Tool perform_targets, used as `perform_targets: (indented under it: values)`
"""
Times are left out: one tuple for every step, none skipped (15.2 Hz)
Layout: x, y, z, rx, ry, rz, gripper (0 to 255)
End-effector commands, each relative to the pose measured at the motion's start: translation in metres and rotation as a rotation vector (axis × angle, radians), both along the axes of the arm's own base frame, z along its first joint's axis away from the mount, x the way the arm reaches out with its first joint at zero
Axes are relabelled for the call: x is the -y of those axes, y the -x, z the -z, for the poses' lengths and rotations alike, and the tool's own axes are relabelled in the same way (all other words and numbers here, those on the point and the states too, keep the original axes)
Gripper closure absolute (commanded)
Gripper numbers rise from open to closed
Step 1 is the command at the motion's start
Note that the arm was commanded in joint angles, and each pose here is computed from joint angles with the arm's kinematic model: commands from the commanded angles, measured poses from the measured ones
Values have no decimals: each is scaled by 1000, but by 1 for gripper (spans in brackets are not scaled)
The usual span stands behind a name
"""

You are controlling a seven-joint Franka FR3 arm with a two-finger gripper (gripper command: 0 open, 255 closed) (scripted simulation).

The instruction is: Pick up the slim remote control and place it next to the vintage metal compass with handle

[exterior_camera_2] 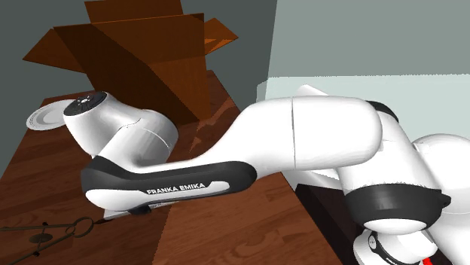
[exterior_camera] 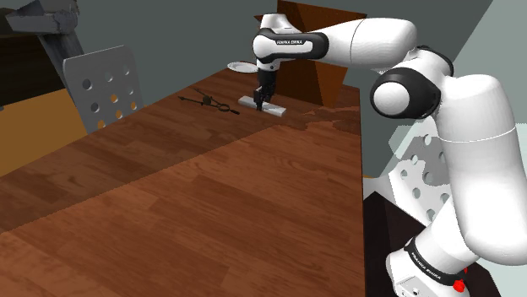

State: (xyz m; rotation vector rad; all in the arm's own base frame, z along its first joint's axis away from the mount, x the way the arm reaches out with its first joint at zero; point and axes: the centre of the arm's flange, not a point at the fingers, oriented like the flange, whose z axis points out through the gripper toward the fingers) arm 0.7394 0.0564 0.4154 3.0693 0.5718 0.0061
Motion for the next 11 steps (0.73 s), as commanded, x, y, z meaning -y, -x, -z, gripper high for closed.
perform_targets:
  values:
    - [-1,0,10,1,0,0,255]
    - [-1,0,16,1,0,0,255]
    - [-1,0,21,1,0,0,255]
    - [-1,0,26,1,0,0,255]
    - [-1,0,31,1,0,0,255]
    - [-1,0,37,1,0,0,255]
    - [-1,0,42,1,0,0,255]
    - [-1,0,47,1,0,0,255]
    - [-1,0,53,1,0,0,255]
    - [-1,0,58,1,0,0,255]
    - [-1,0,63,1,0,0,255]
